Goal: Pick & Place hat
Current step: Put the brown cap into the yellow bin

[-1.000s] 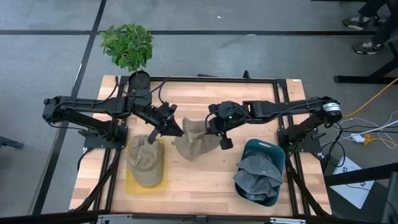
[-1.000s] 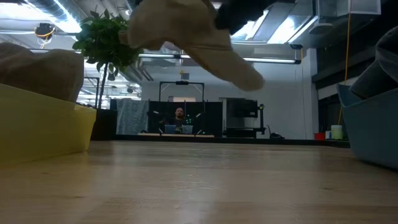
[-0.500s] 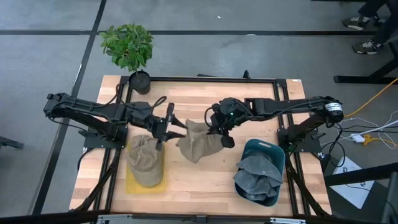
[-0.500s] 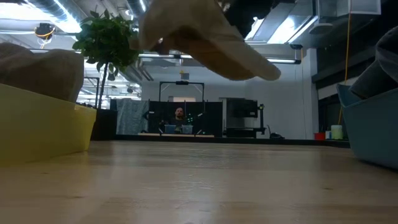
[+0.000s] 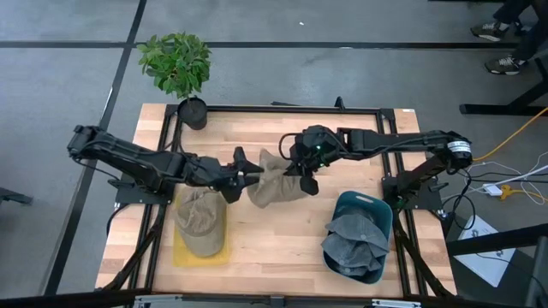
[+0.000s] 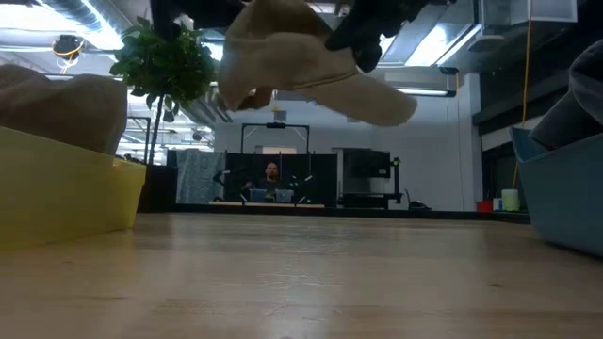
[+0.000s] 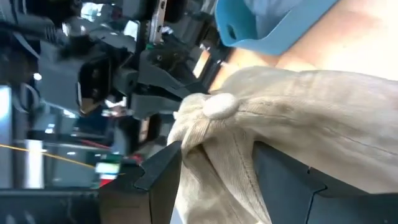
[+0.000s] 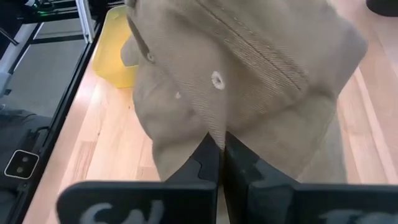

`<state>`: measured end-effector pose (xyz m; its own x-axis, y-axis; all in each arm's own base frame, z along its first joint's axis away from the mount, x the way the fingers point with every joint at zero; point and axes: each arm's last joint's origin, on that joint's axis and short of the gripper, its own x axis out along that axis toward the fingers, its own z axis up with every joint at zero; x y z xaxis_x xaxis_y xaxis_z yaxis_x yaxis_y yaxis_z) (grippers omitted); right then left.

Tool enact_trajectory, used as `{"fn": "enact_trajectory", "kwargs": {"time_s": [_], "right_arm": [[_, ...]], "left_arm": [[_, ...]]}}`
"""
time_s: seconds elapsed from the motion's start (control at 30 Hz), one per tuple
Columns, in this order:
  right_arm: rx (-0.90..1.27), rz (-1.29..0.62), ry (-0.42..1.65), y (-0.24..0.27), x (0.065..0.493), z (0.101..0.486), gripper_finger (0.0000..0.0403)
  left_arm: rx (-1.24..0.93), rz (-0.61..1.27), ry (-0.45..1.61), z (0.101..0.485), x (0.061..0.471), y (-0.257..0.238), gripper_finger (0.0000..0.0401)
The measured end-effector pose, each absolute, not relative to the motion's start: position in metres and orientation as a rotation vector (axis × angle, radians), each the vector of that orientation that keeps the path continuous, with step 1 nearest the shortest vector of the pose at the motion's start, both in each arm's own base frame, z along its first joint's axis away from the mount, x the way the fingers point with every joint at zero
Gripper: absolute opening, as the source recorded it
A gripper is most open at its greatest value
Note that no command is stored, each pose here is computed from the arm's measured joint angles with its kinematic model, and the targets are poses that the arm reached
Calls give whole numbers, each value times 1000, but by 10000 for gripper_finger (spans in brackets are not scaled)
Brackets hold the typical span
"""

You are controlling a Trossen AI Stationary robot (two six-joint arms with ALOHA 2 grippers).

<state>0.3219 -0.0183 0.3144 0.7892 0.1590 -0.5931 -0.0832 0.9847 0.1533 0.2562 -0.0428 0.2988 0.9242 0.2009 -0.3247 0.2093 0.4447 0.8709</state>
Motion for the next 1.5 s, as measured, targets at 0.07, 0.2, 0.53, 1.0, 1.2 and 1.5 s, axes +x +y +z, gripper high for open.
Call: {"fn": "enact_trajectory", "kwargs": {"time_s": [0.07, 0.2, 0.53, 1.0, 1.2, 1.5], "right_arm": [[123, 129, 649, -19, 323, 313, 5], [134, 126, 652, -19, 326, 310, 5], [179, 179, 675, -20, 330, 303, 6], [228, 193, 668, -19, 331, 304, 6], [233, 206, 672, -19, 331, 304, 6], [233, 228, 678, -18, 330, 304, 8]], "left_arm": [[1158, 13, 409, 299, 258, -44, 194], [1218, 24, 372, 303, 260, -45, 194], [1362, -88, 304, 303, 262, -50, 194], [1543, -113, 285, 283, 288, -56, 189], [1487, -90, 316, 280, 290, -55, 118], [1397, 1, 365, 281, 288, -56, 8]]}}
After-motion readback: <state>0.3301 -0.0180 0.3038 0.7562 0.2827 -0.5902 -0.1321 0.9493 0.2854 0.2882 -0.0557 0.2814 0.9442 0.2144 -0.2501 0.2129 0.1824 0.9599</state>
